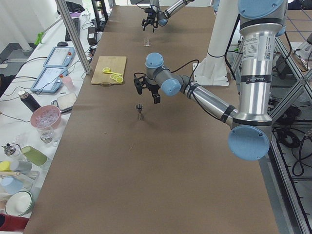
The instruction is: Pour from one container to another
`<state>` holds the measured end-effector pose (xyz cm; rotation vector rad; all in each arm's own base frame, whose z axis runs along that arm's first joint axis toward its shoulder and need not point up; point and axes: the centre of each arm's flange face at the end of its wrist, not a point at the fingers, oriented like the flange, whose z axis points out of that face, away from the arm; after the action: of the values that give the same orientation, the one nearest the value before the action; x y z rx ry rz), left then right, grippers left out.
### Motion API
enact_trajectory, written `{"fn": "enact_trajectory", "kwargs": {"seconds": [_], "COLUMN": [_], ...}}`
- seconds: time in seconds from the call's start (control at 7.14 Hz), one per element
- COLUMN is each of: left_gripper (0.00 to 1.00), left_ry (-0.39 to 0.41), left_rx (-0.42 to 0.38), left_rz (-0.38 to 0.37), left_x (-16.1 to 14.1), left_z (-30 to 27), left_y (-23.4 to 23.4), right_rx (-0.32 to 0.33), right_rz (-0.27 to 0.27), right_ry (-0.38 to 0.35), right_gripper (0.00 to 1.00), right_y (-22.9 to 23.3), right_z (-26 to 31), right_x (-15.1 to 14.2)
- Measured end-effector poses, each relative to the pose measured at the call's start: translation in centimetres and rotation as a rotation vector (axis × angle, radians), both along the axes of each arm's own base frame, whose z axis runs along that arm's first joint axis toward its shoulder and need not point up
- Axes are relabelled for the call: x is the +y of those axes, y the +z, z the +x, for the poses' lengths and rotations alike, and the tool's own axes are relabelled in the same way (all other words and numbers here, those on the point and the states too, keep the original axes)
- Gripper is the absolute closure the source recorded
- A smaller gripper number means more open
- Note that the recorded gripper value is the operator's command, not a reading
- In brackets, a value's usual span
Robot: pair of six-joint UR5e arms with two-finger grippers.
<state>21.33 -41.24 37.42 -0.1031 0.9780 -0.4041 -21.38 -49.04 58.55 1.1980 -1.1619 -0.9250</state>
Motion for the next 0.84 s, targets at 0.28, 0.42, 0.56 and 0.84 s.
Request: {"fn": "enact_trajectory", "kwargs": {"seconds": [0.28,0.42,0.56,0.84], "left_gripper": [0.01,0.01,0.01,0.02], "left_ry": [-0.04,-0.054,-0.066,-0.093], "left_rx": [-0.057,-0.07,-0.079,-0.088], "left_rz": [0.046,0.061,0.073,0.091], "left_x": [2.1,2.3,2.5,2.6], "left_z": [2.1,2.4,2.6,3.0], "left_y": [-0.7,-0.8,-0.9,-1.1], "right_rx": [-0.003,-0.002,-0.001,0.015], "right_rz": [0.009,0.013,0.023,0.059], "right_ry": [-0.008,-0.023,-0.032,-0.069], "right_gripper": [0.01,0.01,0.01,0.01], "right_y": [-0.4,-0.4,-0.6,-0.2], "right_z": [0.8,0.9,0.8,0.2], "right_x": [-0.5,-0.5,-0.8,-1.4]}}
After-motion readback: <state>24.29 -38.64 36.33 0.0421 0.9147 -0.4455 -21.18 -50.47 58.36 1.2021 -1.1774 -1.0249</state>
